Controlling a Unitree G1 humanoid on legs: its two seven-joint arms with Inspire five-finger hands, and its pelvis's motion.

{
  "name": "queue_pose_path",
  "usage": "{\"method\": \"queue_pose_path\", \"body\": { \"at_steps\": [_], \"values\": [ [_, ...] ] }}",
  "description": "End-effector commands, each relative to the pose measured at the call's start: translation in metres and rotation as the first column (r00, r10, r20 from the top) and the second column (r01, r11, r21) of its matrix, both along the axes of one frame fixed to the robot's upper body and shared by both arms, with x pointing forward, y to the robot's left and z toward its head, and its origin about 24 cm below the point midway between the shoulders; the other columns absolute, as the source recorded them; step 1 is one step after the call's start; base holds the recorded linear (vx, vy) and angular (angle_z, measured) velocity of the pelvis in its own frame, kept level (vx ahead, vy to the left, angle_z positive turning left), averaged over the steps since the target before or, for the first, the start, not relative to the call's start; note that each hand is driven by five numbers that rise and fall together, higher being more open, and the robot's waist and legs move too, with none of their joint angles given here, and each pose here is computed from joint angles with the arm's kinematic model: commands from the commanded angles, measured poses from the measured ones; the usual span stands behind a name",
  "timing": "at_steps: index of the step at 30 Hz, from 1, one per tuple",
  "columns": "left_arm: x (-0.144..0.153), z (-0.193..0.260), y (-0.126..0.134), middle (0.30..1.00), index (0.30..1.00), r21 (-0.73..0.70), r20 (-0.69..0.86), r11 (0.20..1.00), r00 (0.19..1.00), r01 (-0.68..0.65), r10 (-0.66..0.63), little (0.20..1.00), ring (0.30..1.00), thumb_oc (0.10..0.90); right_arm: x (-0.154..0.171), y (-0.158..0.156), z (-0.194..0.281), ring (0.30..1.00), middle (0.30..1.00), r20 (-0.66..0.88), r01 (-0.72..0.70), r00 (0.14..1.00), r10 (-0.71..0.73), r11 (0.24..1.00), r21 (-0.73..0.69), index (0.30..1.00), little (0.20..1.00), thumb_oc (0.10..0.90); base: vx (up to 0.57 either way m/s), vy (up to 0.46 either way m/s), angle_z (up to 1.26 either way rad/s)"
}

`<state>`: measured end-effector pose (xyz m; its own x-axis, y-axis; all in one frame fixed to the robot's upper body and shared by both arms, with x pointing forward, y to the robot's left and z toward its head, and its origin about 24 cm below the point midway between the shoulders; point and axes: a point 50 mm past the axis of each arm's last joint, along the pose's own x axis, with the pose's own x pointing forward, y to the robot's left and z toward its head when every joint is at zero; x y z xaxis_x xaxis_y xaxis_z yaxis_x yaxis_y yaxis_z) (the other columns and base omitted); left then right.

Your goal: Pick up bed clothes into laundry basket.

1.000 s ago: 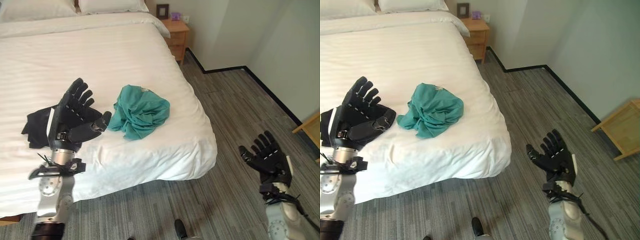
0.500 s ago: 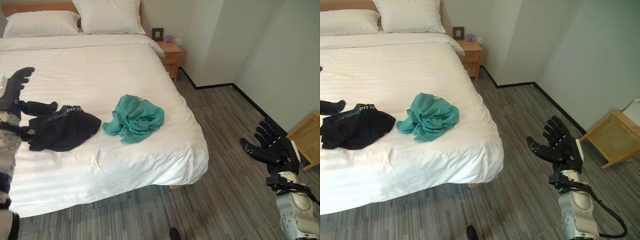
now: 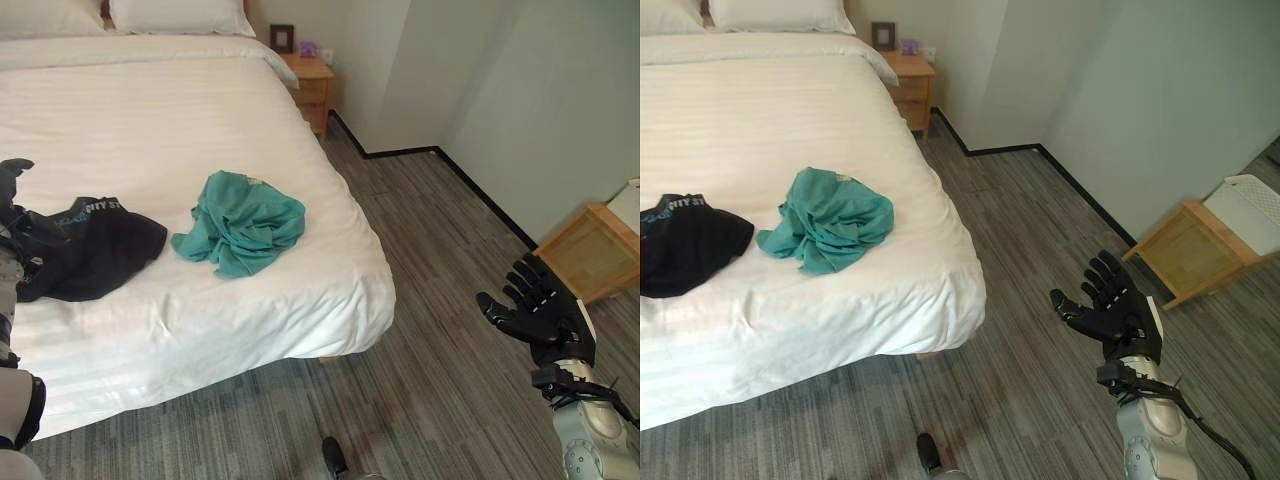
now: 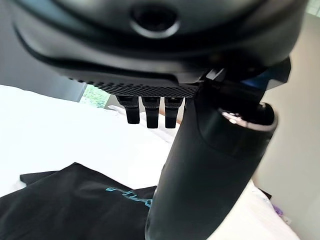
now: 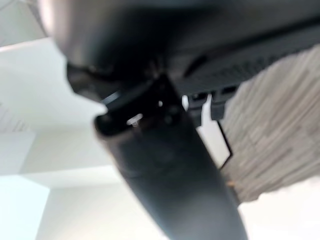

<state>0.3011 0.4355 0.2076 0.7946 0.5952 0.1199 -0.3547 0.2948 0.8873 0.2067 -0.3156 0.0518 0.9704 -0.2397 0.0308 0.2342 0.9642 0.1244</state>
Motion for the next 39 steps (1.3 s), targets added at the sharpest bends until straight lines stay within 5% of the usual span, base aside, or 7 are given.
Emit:
{"method": "queue_pose_path", "body": {
  "at_steps": [1,10,16,20,27,37,39],
  "values": [
    [-0.014,0.066,0.014,0.9,0.9,0.087,0.223,0.99,0.971,-0.106,0.085,0.9,0.9,0.8,0.015,-0.018,0.062,0.9,0.9,0.295,0.064,0.954,-0.054,0.998,-0.023,0.9,0.9,0.8,-0.01,0.029,-0.15],
    [-0.062,0.044,0.051,0.9,0.9,0.08,0.192,0.961,0.95,-0.266,0.247,0.9,0.9,0.8,-0.019,-0.046,0.038,0.9,0.9,0.24,0.231,0.939,-0.247,0.969,0.092,0.9,0.9,0.8,-0.01,0.018,-0.03],
    [-0.075,-0.008,0.058,0.9,0.9,-0.306,0.287,0.915,0.891,-0.263,0.352,0.9,0.9,0.8,-0.014,-0.03,0.026,0.9,0.9,0.234,0.18,0.947,-0.22,0.967,0.177,0.9,0.9,0.8,0.0,-0.01,-0.04],
    [-0.07,-0.021,0.054,0.9,0.9,-0.404,0.309,0.889,0.883,-0.215,0.354,0.9,0.9,0.8,-0.015,-0.027,0.02,0.9,0.9,0.219,0.196,0.946,-0.239,0.96,0.2,0.9,0.9,0.8,0.09,0.017,0.07],
    [-0.04,0.032,0.034,0.9,0.9,-0.259,0.424,0.964,0.89,-0.058,0.168,0.9,0.9,0.8,-0.012,-0.023,0.019,0.9,0.9,0.22,0.17,0.953,-0.21,0.968,0.187,0.9,0.9,0.8,0.06,0.015,-0.01],
    [0.008,0.116,-0.031,0.9,0.9,-0.085,0.636,0.954,0.753,0.288,-0.17,0.9,0.9,0.8,0.003,-0.01,0.011,0.9,0.9,0.178,0.068,0.979,-0.102,0.98,0.187,0.9,0.9,0.8,0.04,0.025,-0.11],
    [0.013,0.13,-0.047,0.754,0.754,-0.055,0.692,0.929,0.684,0.366,-0.229,0.754,0.754,0.703,0.004,-0.01,0.009,0.9,0.9,0.172,0.067,0.98,-0.101,0.979,0.19,0.9,0.9,0.8,0.06,0.007,-0.13]
  ]
}}
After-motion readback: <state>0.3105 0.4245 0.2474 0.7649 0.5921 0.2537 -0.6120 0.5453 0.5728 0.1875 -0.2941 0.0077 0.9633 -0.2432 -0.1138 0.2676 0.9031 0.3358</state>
